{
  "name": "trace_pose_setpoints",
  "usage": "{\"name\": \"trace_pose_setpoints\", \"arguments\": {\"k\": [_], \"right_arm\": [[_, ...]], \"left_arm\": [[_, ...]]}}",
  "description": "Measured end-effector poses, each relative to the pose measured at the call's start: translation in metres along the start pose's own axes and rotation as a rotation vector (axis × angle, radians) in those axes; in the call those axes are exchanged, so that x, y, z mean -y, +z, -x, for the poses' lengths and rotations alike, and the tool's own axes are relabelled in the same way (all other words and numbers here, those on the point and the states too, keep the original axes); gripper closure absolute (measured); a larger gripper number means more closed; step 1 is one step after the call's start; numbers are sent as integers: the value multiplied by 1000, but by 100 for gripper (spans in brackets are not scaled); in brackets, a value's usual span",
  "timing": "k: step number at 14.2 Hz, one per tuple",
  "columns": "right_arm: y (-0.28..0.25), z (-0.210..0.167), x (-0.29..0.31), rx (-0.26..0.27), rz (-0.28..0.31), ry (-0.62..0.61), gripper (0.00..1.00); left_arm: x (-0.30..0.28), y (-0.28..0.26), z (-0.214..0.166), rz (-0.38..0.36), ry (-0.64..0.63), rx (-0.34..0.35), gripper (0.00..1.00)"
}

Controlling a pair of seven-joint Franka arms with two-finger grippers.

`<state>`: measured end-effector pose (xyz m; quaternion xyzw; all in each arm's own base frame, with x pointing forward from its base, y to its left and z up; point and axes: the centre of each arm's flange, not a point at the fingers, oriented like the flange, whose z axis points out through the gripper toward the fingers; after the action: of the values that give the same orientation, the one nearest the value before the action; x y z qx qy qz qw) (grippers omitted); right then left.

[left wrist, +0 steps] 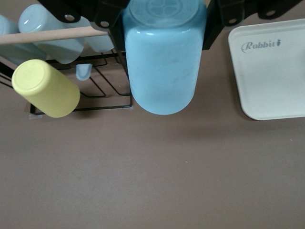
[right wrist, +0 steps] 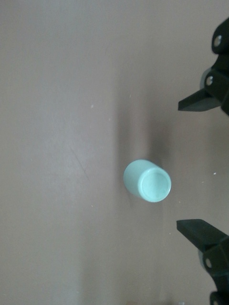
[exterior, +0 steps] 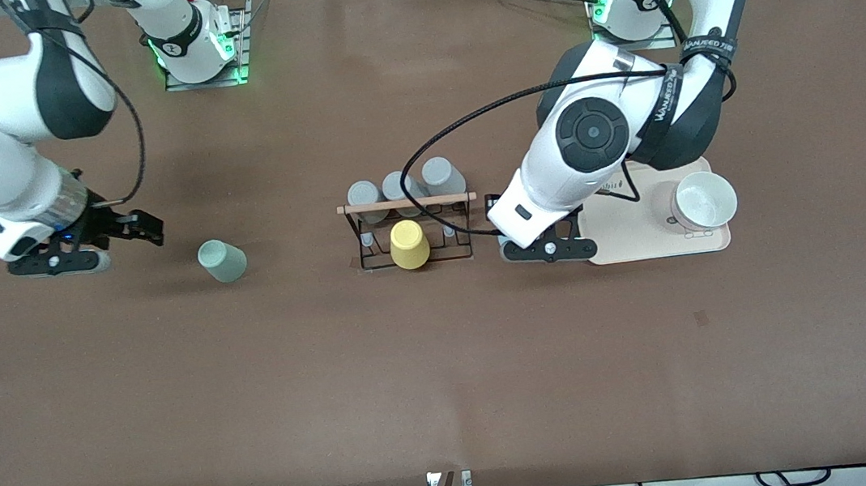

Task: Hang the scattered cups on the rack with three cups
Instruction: 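Carry the blue cup to the rack while the right gripper reaches the teal cup, then lower the blue cup onto a rack peg while the right gripper grasps the teal cup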

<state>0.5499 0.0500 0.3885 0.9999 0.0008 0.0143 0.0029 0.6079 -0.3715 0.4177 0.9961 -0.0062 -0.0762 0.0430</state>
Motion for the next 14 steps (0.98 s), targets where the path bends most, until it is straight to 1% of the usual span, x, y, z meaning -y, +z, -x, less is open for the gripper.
{"name": "trace_pose_setpoints", "arguments": {"k": [2,3,7,10,14], "right_arm": [[25,4,9,-32,-4,-51,0],[37,6,12,-38,-5,-66,0],[74,6,28,-32,-6,-107,0],[96,6,35,-23,-6,-119,0],[119,8,34,15,-2,-118,0]], "left_arm": [[-21,11,2,-1,-34,5,33],[-29,16,2,-1,-49,7,33],[-43,21,2,59,-73,40,33],[-60,29,11,57,-56,53,33],[-82,53,23,40,-26,75,33]]}}
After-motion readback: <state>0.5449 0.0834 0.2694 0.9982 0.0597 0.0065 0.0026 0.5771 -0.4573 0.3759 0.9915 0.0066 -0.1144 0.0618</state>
